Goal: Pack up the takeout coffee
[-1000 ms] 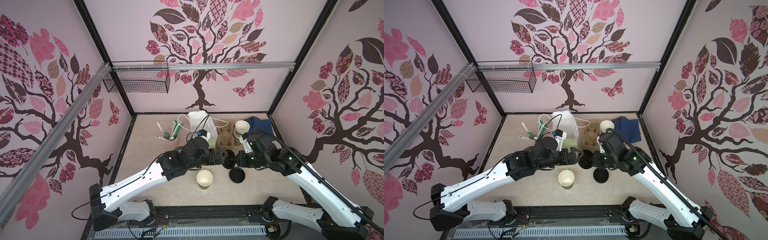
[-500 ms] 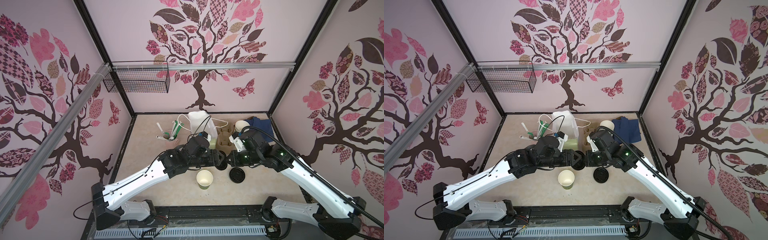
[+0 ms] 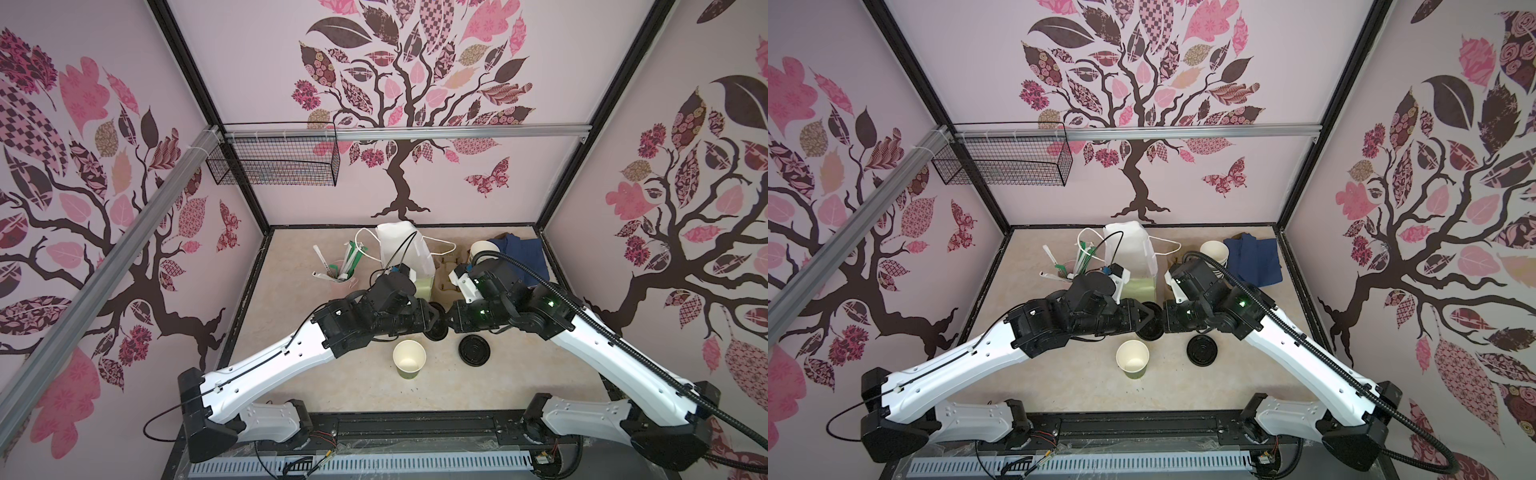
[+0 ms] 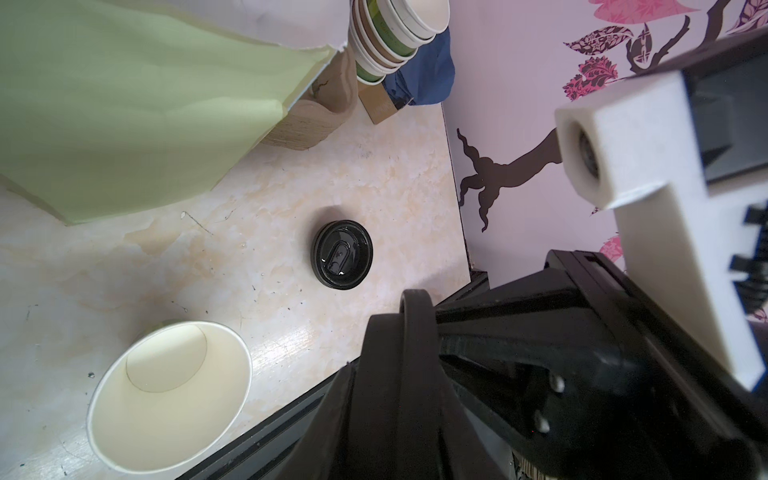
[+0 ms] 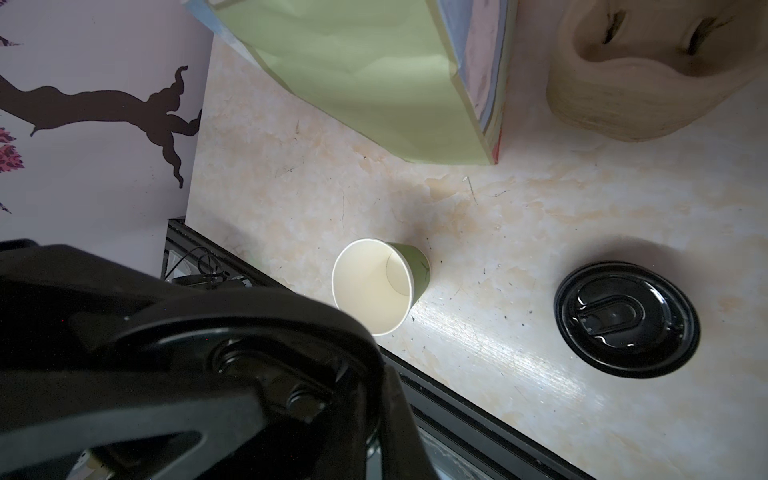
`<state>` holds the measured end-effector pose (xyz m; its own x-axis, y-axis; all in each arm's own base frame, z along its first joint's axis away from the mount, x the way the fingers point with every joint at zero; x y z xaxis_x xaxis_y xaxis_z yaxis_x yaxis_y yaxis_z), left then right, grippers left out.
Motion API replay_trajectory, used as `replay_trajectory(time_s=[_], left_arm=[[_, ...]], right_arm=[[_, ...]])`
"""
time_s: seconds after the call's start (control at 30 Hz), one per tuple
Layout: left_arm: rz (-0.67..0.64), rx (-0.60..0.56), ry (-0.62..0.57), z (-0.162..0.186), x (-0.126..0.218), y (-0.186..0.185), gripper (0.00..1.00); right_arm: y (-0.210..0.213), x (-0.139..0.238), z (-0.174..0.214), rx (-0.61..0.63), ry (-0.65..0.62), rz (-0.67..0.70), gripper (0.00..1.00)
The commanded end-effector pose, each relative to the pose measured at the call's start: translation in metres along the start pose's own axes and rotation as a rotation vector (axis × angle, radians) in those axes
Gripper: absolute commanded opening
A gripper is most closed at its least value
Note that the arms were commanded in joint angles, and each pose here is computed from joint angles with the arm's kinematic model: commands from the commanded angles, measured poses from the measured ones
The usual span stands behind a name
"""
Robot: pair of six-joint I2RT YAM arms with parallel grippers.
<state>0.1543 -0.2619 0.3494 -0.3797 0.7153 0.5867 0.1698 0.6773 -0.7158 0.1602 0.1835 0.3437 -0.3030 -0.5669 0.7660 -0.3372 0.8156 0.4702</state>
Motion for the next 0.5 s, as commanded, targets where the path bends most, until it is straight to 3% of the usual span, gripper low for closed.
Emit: replay_trajectory(time_s=[0.0, 0.1, 0.3, 0.47], left_arm=[[-0.002, 0.014, -0.027, -0.002, 0.008, 0.002, 0.29], [0.001, 0.015, -0.027, -0.001, 0.009, 0.002, 0.26], [-0.033, 0.024, -0.048, -0.001, 0.017, 0.007, 0.20], [-0.078, 0.072, -0.081, 0.002, 0.033, 0.018, 0.17]], right_arm=[[0.008, 0.004, -0.006, 0.021, -0.022, -0.007, 0.10], [0.010, 0.003, -0.007, 0.022, -0.021, -0.008, 0.14], [0.014, 0.020, -0.010, 0.009, -0.066, -0.012, 0.54], [0.015, 0.054, -0.006, 0.064, -0.182, -0.062, 0.62]])
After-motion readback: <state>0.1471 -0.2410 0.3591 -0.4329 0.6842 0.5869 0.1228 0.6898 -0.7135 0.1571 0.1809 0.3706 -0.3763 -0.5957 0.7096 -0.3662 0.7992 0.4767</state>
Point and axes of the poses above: each gripper's point midway between its finger pads, its own x axis back along the fingers, its own y axis along the line the jaws close on, z = x × y, the point moved 10 cm from there along x, back along the fingers, and after that the axes turned 3 degrees about x, right-handed, at the moved point
